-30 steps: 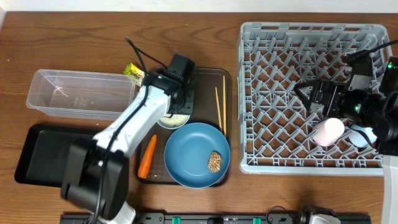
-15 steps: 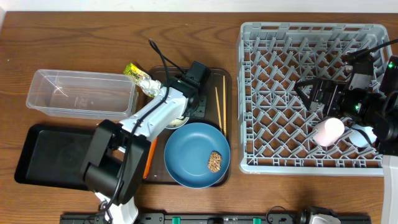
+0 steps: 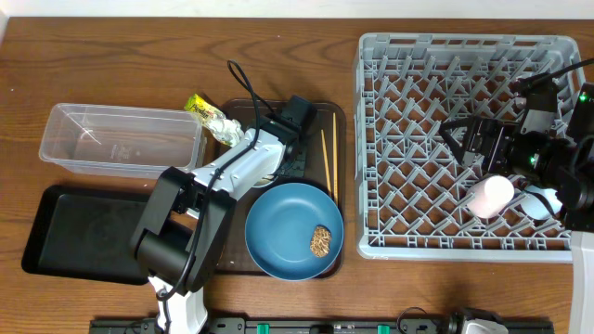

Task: Sort waste into correct bins and load items into the dishwasher rack
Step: 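Lift the rice bowl and carry it left over the black tray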

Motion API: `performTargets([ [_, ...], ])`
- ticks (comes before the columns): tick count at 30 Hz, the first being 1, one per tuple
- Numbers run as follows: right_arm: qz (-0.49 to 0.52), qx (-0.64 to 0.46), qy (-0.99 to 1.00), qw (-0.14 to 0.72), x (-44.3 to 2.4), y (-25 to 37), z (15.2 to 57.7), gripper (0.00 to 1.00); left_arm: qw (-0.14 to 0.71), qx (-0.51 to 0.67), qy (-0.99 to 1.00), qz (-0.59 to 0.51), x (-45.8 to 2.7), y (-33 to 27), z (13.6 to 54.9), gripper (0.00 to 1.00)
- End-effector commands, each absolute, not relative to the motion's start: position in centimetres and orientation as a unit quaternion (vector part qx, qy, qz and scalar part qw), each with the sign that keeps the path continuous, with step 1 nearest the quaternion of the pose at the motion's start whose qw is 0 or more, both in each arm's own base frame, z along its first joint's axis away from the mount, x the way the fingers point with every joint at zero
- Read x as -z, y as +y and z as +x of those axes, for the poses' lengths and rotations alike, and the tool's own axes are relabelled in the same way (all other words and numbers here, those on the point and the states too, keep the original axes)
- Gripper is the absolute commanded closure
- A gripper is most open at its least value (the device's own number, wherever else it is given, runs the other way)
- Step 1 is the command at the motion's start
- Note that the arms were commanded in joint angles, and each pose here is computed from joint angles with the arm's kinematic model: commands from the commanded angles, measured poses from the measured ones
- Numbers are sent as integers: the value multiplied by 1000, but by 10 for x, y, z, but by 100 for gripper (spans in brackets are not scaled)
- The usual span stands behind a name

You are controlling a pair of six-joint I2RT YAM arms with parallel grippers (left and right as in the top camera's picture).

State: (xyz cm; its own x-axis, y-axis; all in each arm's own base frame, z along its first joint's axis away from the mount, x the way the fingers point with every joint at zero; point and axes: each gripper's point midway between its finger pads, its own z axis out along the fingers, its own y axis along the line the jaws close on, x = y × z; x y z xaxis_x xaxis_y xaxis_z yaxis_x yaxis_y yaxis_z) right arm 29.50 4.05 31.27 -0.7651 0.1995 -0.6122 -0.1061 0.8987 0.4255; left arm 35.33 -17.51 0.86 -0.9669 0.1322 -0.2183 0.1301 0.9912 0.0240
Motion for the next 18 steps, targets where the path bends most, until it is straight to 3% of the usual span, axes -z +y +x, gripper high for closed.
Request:
performTargets([
  [1,18,-222,914,339,-310,42,296,5,128,4,990,62,-29,-177,361,94],
  [10,18,-221,914,340,-311,42,296,5,234,55,969,52,-134,-178,360,94],
  [18,18,-221,914,340,-311,42,296,5,299,103,948,-41,-227,-133,321,94],
])
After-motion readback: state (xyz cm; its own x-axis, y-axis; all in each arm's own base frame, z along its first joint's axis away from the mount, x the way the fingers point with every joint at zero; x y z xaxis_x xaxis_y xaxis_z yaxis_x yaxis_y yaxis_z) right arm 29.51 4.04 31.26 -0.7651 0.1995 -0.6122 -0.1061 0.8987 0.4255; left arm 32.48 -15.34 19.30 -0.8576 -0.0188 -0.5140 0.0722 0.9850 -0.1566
